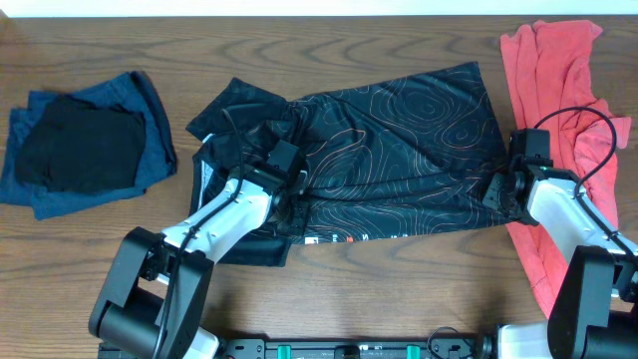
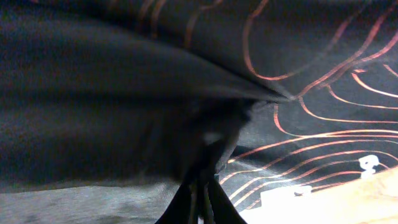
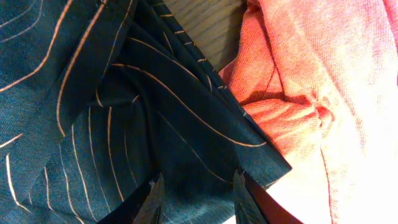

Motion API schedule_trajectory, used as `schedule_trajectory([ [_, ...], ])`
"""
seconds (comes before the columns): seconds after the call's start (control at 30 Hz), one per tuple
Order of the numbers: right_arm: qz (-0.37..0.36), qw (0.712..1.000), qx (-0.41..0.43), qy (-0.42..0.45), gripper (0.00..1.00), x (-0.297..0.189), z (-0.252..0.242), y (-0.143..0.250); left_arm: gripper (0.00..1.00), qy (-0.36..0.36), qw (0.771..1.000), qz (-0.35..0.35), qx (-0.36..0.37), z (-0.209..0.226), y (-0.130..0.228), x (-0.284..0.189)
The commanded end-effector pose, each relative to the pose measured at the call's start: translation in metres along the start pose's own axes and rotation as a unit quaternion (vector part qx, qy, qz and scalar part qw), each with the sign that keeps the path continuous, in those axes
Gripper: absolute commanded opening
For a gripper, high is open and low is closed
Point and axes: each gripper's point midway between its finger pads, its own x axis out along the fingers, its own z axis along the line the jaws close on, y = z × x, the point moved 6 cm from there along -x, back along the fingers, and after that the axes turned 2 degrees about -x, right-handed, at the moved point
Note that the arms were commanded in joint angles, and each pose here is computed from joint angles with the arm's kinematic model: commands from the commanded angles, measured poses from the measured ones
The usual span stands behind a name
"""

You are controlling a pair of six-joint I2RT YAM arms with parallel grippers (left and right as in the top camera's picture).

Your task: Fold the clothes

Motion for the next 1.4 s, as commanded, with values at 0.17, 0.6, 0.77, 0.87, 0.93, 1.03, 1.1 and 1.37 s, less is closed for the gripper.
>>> schedule_trajectory([
  [0.17,0.003,1.000,0.002,0.006,0.35,0.002,0.001,0.003,0.06,-0.060,0.993,-0.103,0.007,0.006,-0.031,-0.039],
  [0.6,0.002,1.000,0.002,0.003,0.35,0.002,0.001,0.002,0.06,-0.056,0.976,-0.209,-0.011,0.012,-0.068,-0.059],
  [0.77,-0.004,1.000,0.004,-0.007,0.35,0.002,0.004,0.000,0.06,-0.064,0.981,-0.184,-0.012,0.014,-0.067,-0.043],
  [0.87,-0.009,1.000,0.005,-0.011,0.35,0.002,0.005,-0.003,0.06,-0.065,0.981,-0.181,-0.012,0.015,-0.069,-0.038],
  [0.93,-0.014,1.000,0.007,-0.012,0.35,0.002,0.006,-0.004,0.06,-0.065,0.980,-0.186,-0.012,0.015,-0.071,-0.037],
  [1.03,-0.021,1.000,0.008,-0.021,0.36,0.002,0.008,-0.007,0.06,-0.058,0.976,-0.211,-0.011,0.012,-0.079,-0.041],
  [1.1,-0.021,0.999,0.008,-0.024,0.36,0.002,0.009,-0.007,0.06,-0.053,0.972,-0.229,-0.010,0.010,-0.086,-0.044],
  [1.37,-0.020,0.999,0.007,-0.026,0.36,0.002,0.009,-0.007,0.09,-0.037,0.958,-0.283,-0.008,0.004,-0.104,-0.054],
])
